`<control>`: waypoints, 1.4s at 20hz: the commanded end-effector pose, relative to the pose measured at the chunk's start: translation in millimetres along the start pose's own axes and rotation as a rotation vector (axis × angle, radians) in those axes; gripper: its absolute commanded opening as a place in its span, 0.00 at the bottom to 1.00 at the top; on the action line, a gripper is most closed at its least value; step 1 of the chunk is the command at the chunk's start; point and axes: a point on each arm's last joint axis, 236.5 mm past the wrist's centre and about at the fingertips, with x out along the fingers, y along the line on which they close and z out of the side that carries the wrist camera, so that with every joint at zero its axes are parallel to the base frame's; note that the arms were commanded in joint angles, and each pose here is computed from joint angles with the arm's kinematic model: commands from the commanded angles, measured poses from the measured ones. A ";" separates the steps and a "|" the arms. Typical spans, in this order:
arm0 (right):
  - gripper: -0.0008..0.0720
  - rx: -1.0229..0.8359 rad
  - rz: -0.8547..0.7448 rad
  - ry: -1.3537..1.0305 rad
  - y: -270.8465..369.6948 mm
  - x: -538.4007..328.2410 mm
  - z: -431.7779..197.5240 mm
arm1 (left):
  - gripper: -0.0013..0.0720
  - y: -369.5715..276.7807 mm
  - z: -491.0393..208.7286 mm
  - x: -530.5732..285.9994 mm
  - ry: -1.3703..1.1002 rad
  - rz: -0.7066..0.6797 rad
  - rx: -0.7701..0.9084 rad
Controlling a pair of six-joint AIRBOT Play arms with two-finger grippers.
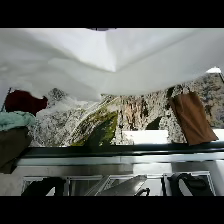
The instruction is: Fold the shirts.
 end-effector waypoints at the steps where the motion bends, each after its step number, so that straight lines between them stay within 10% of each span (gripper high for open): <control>1: 0.04 -0.155 -0.201 -0.100 -7.4 -42.3 29.6 | 0.04 -1.6 35.5 -48.4 -0.158 0.068 0.065; 7: 0.04 0.145 -0.213 0.316 -96.8 23.5 -109.6 | 0.04 98.9 -97.1 33.4 0.217 0.291 -0.007; 17: 0.04 0.771 -0.667 0.827 -292.0 52.3 -594.0 | 0.04 308.5 -546.6 166.6 1.024 0.479 -0.269; 23: 0.05 0.690 -0.577 0.862 -338.1 109.4 -624.6 | 0.04 334.3 -605.4 213.3 1.030 0.444 -0.383; 24: 0.22 0.655 -0.551 0.845 -342.9 119.4 -611.6 | 0.04 334.5 -602.6 217.4 1.027 0.439 -0.381; 25: 0.50 0.644 -0.528 0.840 -345.8 124.4 -600.3 | 0.10 332.5 -598.1 218.2 1.035 0.431 -0.378; 27: 0.58 0.663 -0.470 0.885 -348.0 120.1 -579.1 | 0.92 330.1 -583.6 212.2 1.071 0.422 -0.388; 28: 0.58 0.693 -0.438 0.920 -349.0 109.2 -565.9 | 0.96 332.0 -572.5 202.0 1.098 0.439 -0.420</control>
